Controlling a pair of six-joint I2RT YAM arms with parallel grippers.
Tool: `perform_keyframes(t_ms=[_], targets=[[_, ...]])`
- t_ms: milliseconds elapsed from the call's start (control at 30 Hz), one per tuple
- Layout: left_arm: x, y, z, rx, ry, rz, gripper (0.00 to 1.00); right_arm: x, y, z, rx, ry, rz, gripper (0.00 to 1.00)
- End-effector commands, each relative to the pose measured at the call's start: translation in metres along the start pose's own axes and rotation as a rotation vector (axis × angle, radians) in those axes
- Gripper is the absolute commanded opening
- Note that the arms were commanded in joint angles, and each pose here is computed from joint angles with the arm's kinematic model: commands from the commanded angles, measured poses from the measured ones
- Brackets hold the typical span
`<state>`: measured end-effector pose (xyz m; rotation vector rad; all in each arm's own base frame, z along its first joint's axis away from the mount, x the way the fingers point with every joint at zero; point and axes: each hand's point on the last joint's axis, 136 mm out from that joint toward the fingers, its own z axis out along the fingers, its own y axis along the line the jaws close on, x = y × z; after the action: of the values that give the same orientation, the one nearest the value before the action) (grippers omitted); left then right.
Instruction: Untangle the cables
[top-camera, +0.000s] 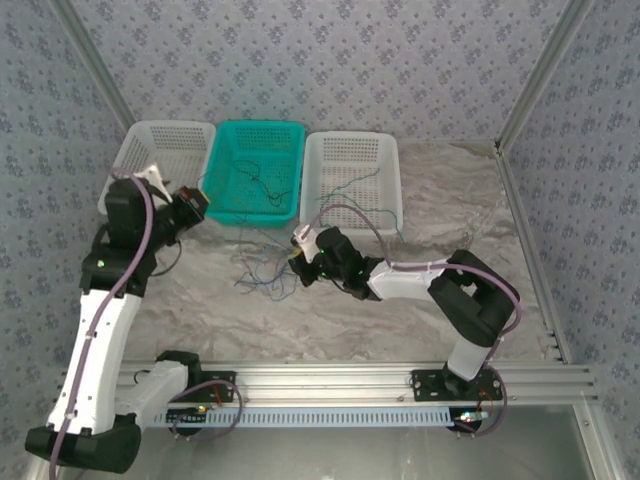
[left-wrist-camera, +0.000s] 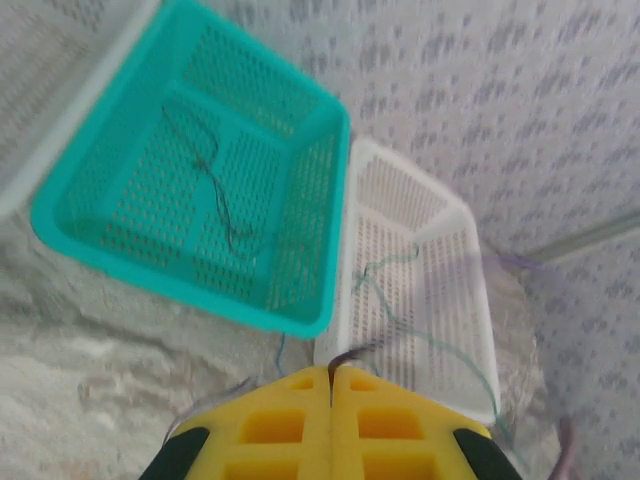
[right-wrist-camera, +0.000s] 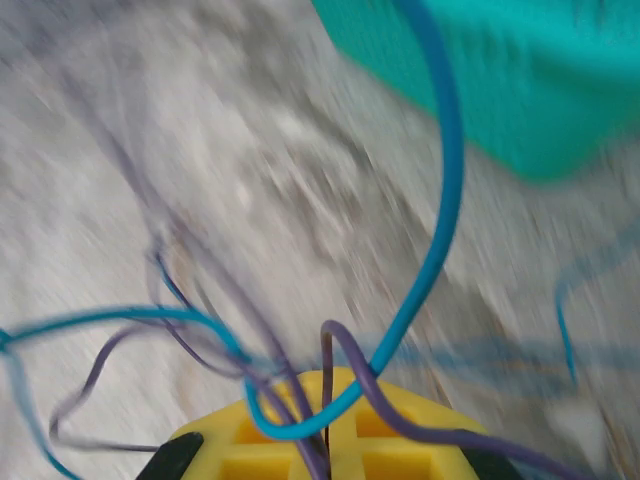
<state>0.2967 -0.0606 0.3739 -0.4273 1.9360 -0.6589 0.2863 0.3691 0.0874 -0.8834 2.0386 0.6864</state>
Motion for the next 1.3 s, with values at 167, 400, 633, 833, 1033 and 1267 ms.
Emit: perform_keyframes(t_ms=[167, 400, 633, 833, 1033, 1267], targets=[[-0.103, -0.054, -0.044, 0.135, -0.324, 0.064, 0.00, 0.103, -0.033, -0.014, 0.110, 0.305, 0.056, 0.01], [-0.047, -0.051, -0.003, 0.238, -0.086, 0.014, 0.07, 0.085, -0.025, -0.022, 0.079, 0.235, 0.052, 0.00], [0.104, 0.015, 0.050, 0.085, 0.255, -0.020, 0.38, 0.072, -0.022, -0.026, 0.069, 0.209, 0.045, 0.00], [0.189, 0.035, 0.095, 0.106, 0.406, -0.110, 0.48, 0.070, -0.018, -0.023, 0.049, 0.219, 0.048, 0.00], [0.221, 0.018, 0.149, 0.146, 0.445, -0.079, 0.75, 0.069, -0.016, -0.024, 0.047, 0.224, 0.048, 0.00], [0.233, 0.026, 0.198, 0.094, 0.411, -0.069, 0.86, 0.069, -0.015, -0.026, 0.055, 0.224, 0.048, 0.00]])
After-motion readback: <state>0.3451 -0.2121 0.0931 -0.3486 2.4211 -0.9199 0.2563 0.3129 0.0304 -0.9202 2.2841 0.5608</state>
